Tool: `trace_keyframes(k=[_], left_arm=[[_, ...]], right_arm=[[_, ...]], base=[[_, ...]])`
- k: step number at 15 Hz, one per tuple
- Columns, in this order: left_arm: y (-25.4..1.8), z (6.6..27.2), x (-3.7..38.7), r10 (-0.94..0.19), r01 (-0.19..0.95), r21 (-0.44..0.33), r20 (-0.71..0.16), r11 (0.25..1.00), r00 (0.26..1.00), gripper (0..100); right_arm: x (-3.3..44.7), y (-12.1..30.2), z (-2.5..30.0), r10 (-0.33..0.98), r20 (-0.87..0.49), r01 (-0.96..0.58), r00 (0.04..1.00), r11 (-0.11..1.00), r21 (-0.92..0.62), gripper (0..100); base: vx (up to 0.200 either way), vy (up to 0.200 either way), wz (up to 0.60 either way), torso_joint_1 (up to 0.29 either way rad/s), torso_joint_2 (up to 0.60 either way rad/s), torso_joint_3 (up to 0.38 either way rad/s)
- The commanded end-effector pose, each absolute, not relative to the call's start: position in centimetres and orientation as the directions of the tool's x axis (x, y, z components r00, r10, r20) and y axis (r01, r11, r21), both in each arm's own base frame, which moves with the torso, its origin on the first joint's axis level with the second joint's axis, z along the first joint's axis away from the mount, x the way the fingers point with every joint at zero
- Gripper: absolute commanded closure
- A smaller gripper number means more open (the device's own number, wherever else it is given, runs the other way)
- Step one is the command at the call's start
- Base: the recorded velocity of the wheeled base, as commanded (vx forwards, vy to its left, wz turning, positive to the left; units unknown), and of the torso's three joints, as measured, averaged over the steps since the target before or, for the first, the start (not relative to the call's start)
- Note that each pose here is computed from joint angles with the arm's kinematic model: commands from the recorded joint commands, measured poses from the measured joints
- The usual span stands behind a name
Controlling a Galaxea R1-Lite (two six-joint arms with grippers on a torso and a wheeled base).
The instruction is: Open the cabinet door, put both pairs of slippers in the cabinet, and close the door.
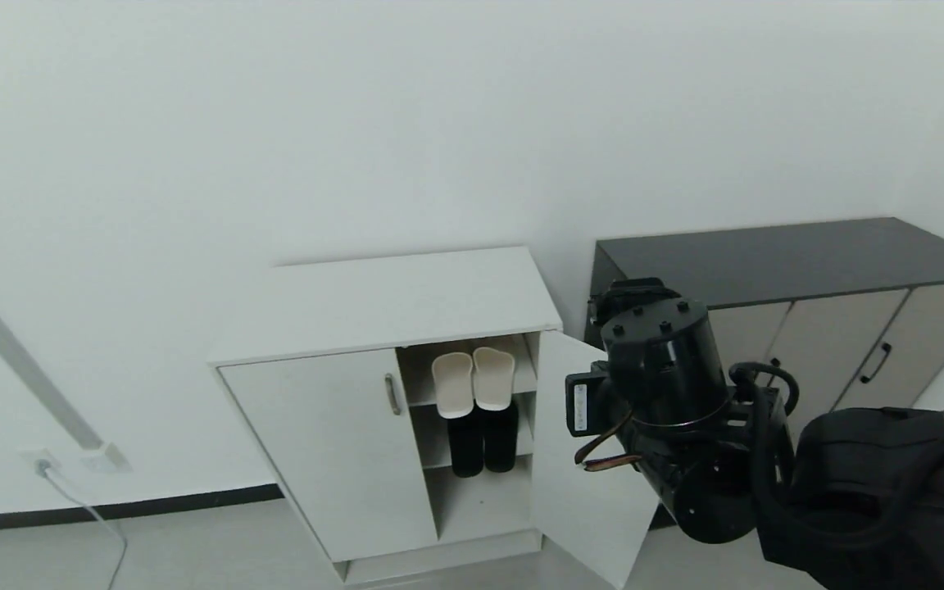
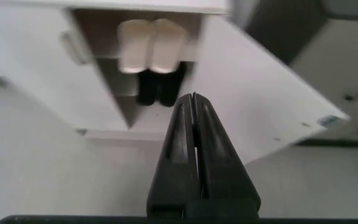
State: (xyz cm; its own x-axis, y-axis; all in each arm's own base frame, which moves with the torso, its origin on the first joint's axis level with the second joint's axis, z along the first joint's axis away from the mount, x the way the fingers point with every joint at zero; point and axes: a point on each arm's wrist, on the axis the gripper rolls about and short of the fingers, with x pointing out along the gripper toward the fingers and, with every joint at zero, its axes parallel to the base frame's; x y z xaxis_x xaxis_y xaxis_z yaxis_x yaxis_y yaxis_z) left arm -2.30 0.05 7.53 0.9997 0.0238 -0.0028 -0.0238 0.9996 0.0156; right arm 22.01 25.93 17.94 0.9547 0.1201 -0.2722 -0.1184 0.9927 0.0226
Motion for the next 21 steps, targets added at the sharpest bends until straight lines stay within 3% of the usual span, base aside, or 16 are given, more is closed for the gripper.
trace_keyframes(k=[1, 7, 11, 21], left_arm=[[0.1, 7.5, -2.3, 0.026, -0.026, 0.015, -0.005, 1.0, 1.0, 100], [0.1, 7.5, -2.3, 0.026, -0.026, 0.015, -0.005, 1.0, 1.0, 100], [0.1, 7.5, -2.3, 0.026, -0.026, 0.015, -0.005, 1.0, 1.0, 100], [0.1, 7.5, -2.3, 0.026, -0.026, 0.014, -0.005, 1.0, 1.0, 100]], right_arm=[[23.5, 25.2, 17.6, 0.083, -0.266, -0.083, 0.96, 0.996, 0.013, 100], [31.8, 19.7, 17.0, 0.054, -0.281, -0.03, 0.958, 0.996, 0.089, 100], [35.5, 18.6, 15.5, 0.036, -0.296, -0.003, 0.955, 0.994, 0.111, 100], [41.7, 16.4, 10.0, 0.006, -0.342, 0.045, 0.94, 0.989, 0.142, 100]], base=[[0.0, 0.0, 0.0, 0.0, 0.0, 0.0], [0.0, 0.0, 0.0, 0.0, 0.0, 0.0], [-0.15, 0.0, 0.0, 0.005, 0.0, 0.001], [0.0, 0.0, 0.0, 0.0, 0.0, 0.0]])
